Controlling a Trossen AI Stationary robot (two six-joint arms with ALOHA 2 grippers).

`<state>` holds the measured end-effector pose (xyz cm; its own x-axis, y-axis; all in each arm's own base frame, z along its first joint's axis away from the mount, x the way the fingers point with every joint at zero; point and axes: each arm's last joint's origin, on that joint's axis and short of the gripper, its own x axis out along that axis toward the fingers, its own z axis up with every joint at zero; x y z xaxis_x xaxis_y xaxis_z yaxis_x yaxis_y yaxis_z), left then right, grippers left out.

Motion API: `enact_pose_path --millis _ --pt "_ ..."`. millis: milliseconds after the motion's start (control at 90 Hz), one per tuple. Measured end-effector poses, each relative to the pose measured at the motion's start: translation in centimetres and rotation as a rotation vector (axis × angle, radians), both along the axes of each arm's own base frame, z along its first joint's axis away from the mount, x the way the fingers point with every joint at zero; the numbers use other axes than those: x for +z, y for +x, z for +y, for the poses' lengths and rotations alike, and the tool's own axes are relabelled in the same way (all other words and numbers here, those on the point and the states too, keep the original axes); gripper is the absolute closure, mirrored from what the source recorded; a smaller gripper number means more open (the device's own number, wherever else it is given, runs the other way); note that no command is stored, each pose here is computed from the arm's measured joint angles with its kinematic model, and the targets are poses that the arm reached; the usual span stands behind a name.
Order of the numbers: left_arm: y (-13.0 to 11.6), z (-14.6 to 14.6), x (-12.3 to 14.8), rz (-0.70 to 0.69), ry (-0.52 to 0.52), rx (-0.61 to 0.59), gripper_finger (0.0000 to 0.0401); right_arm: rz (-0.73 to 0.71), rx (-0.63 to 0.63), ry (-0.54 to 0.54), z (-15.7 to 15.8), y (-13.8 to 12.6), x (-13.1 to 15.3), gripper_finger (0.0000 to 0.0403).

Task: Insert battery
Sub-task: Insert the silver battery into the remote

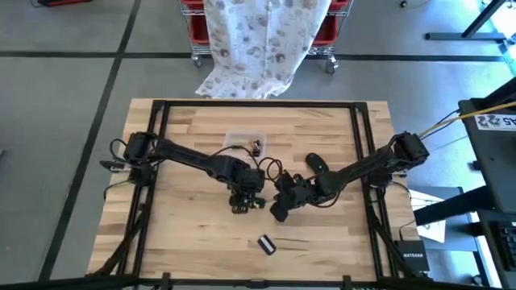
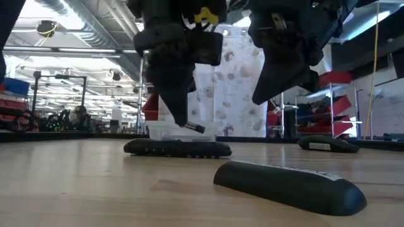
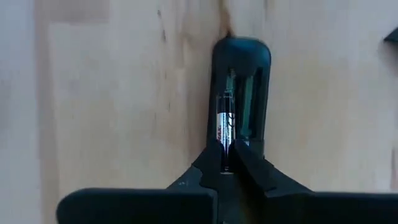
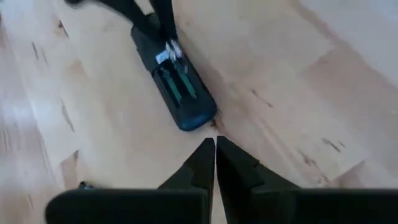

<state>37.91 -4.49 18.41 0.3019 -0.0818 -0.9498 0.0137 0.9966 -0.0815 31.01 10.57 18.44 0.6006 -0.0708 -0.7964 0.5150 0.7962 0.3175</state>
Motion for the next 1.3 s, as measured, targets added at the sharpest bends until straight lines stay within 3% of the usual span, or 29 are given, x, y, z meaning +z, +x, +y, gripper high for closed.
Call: enact_pose_path --millis 122,756,1300 --pt "0.1 -0.3 -0.8 0.03 -0.043 -0.009 0.0401 -0.003 0.0 -0.002 0.0 0.0 0.0 0.0403" --pt "0.4 -0.5 -1.8 0.045 -0.006 0.015 0.0399 -0.039 -0.043 -0.012 0.0 0.2 0.1 0.0403" --pt "1.1 -0.6 -1.7 -0.033 -0.032 0.074 0.0343 -0.044 -0.039 -0.013 0.0 0.2 0.2 0.0403"
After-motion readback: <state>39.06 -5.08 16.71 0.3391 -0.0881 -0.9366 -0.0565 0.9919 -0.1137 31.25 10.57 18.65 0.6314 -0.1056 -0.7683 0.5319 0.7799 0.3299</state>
